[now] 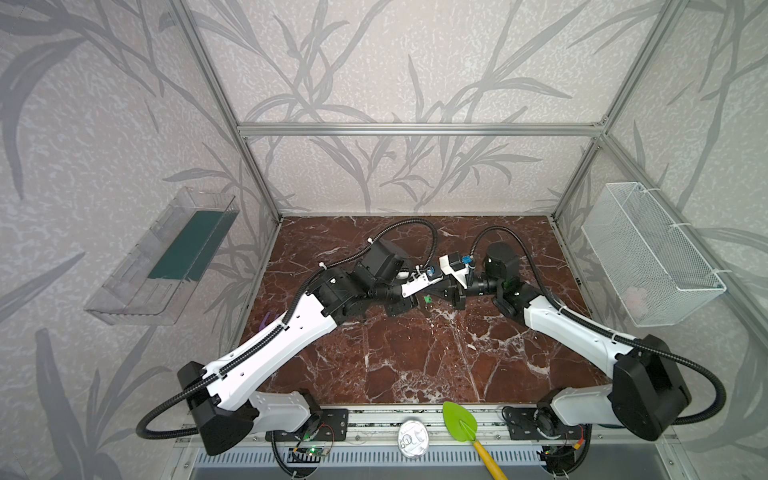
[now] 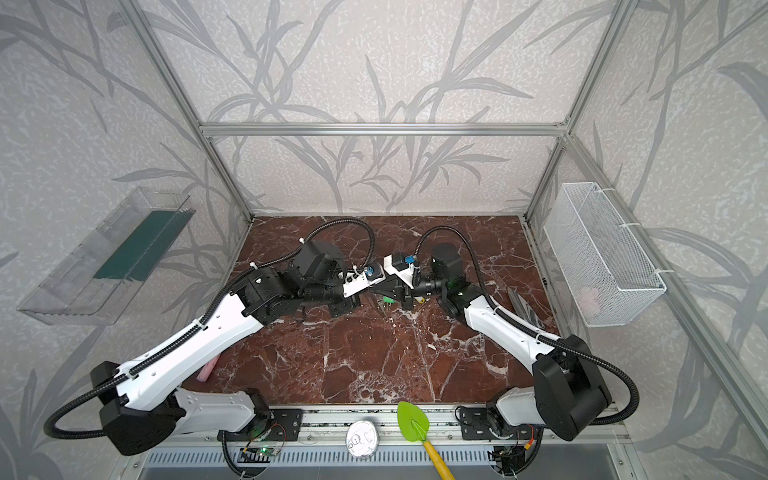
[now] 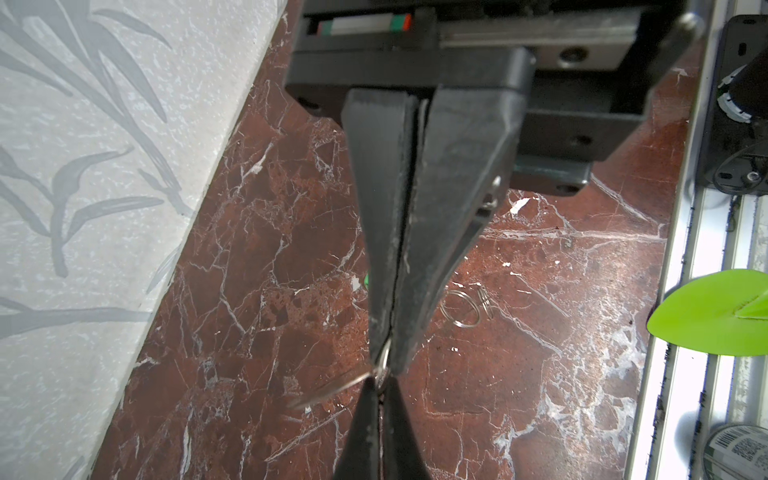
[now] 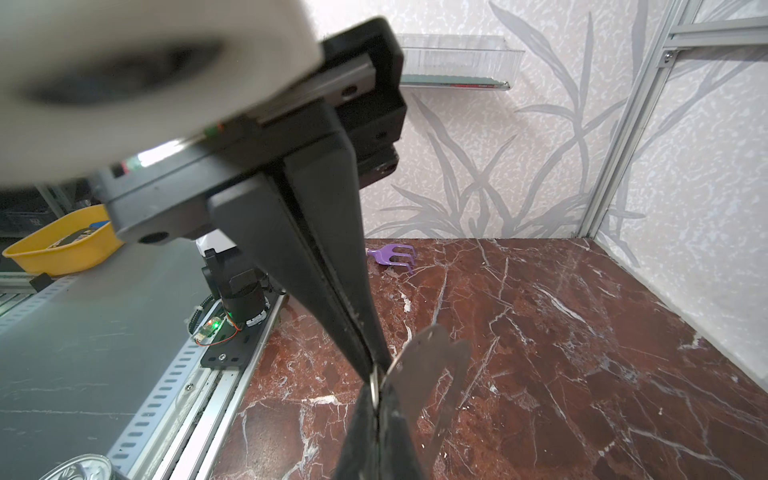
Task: Put the keys on the keyring
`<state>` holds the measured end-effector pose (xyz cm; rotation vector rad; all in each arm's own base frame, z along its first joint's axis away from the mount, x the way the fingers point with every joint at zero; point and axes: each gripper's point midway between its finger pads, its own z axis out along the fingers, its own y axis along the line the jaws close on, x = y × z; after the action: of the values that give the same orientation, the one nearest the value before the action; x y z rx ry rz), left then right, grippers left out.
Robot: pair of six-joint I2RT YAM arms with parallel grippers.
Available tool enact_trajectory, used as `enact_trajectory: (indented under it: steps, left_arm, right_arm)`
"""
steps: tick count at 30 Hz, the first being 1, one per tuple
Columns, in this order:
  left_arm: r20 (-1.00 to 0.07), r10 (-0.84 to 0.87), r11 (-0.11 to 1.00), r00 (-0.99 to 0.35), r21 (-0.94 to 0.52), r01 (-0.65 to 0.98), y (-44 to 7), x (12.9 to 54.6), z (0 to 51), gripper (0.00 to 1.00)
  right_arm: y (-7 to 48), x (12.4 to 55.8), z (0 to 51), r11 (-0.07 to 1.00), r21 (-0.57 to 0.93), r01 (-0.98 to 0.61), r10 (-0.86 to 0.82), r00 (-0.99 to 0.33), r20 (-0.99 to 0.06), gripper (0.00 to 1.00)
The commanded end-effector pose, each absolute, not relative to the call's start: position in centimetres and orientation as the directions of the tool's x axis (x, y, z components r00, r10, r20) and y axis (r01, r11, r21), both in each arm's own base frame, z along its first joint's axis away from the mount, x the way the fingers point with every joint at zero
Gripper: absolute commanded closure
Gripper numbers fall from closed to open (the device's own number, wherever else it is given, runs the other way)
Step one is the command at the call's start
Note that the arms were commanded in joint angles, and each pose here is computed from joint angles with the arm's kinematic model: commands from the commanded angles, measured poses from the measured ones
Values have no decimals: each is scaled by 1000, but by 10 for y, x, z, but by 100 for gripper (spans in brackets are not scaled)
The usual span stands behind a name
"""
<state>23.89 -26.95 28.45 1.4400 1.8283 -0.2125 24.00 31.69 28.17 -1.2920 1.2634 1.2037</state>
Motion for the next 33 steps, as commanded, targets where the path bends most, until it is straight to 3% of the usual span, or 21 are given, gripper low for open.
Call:
enact_trajectory:
  steps: [1,13,22,33]
  left_arm:
    - [-723,691,390,4,377,840,-264,238,307,90]
    - [-900,411,496,146,355,792,-253,227,333,85]
    - [-946,267,489,184,297,820,-265,242,340,84]
    - [-963,213,450,163,245,859,-269,249,347,84]
  right_arm:
    - [314,245,300,-45,15,-999,-22,-15,-1000,100]
    - [306,252,327,-114,50,-992,111,-63,-992,100]
    - [306,252,338,-168,80,-983,169,-109,-980,100]
    - [307,249,340,-201,94,-975,162,-128,-978,100]
